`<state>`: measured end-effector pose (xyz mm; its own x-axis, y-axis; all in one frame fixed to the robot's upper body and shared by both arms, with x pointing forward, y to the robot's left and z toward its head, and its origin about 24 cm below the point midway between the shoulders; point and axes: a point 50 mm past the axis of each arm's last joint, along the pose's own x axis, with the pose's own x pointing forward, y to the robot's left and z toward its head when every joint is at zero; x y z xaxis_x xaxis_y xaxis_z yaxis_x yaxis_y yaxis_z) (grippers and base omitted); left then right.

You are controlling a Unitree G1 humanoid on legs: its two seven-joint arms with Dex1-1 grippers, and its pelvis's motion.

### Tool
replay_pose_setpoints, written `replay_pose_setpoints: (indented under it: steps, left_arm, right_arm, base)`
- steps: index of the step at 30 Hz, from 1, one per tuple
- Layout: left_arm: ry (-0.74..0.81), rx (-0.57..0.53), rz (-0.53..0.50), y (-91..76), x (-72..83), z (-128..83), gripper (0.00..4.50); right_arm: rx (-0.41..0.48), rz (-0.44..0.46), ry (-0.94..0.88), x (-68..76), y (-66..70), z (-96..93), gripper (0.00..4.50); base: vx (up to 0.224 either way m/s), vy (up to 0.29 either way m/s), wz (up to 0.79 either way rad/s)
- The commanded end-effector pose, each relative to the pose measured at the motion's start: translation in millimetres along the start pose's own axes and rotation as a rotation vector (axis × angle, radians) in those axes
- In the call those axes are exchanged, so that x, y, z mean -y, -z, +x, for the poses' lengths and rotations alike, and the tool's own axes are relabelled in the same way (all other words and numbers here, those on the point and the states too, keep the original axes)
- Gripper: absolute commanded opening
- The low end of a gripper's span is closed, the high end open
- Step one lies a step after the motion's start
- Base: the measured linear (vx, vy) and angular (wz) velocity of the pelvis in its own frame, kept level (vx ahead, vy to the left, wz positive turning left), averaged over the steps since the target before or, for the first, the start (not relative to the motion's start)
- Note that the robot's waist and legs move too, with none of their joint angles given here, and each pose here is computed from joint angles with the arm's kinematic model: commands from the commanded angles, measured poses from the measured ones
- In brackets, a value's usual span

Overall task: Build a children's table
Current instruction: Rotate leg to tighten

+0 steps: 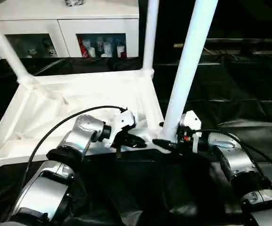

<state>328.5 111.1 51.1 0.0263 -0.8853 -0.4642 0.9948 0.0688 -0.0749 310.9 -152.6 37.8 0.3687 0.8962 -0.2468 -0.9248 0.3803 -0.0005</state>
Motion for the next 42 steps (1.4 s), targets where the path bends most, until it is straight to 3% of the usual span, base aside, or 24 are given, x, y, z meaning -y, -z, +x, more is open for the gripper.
replay_pose_setpoints:
  steps: [1, 8, 14, 17, 20, 23, 27, 30, 31, 32, 35, 37, 42]
  left_arm:
    - [0.069, 0.02, -0.019, 4.1, 6.7, 3.0, 0.0]
    - [0.072, 0.021, -0.017, 4.6, 6.8, -0.7, 0.0]
    - [-0.028, 0.031, -0.019, 1.8, 1.1, 2.8, 0.0]
    - [-0.184, 0.024, -0.037, -0.5, -8.6, 9.2, 0.0]
    - [-0.287, 0.057, -0.067, -8.4, -14.9, 19.7, 0.0]
    - [-0.303, 0.06, -0.072, -11.7, -15.5, 25.3, 0.0]
    - [-0.446, 0.063, -0.104, -21.4, -20.2, 43.7, 0.0]
    - [-0.471, 0.064, -0.1, -23.4, -19.9, 48.9, 0.0]
    - [-0.464, 0.063, -0.092, -23.9, -18.9, 51.6, 0.0]
    - [-0.458, 0.062, -0.088, -23.5, -18.8, 51.1, 0.0]
    - [-0.422, 0.059, -0.081, -20.8, -18.0, 46.7, 0.0]
    - [-0.365, 0.056, -0.06, -17.1, -16.1, 39.2, 0.0]
    - [-0.282, 0.041, -0.015, -8.9, -12.3, 24.7, 0.0]
  right_arm:
    - [-0.003, -0.016, -0.019, 2.5, -4.7, -4.1, 3.41]
    - [0.002, 0.003, -0.06, -2.1, -2.3, -2.4, 2.83]
    - [0.007, 0.035, -0.021, -4.6, 3.0, 3.4, 2.76]
    - [-0.044, 0.069, 0.2, 4.2, 13.3, 13.5, 2.75]
    - [-0.041, 0.166, 0.428, 8.5, 20.6, 28.2, 2.74]
    - [-0.032, 0.208, 0.497, 8.8, 21.7, 33.5, 2.74]
    - [-0.06, 0.253, 0.639, 3.9, 22.9, 56.6, 2.74]
    - [-0.083, 0.217, 0.605, -0.8, 20.2, 66.8, 2.74]
    - [-0.091, 0.151, 0.554, -4.3, 16.8, 72.2, 3.3]
    - [-0.08, 0.141, 0.549, -4.0, 14.9, 72.3, 3.44]
    - [-0.016, 0.16, 0.511, -2.1, 7.8, 70.5, 3.53]
    - [0.045, 0.149, 0.425, -0.1, 0.1, 64.4, 3.87]
    - [0.063, 0.079, 0.229, -2.9, -4.7, 50.0, 3.87]
  base:
    - [0.0, 0.0, 0.0]
    - [0.0, 0.0, 0.0]
    - [0.0, 0.0, 0.0]
    - [0.0, 0.0, 0.0]
    - [0.0, 0.0, 0.0]
    - [0.0, 0.0, 0.0]
    - [0.0, 0.0, 0.0]
    - [0.0, 0.0, 0.0]
    - [0.0, 0.0, 0.0]
    - [0.0, 0.0, 0.0]
    - [0.0, 0.0, 0.0]
    - [0.0, 0.0, 0.0]
    - [0.0, 0.0, 0.0]
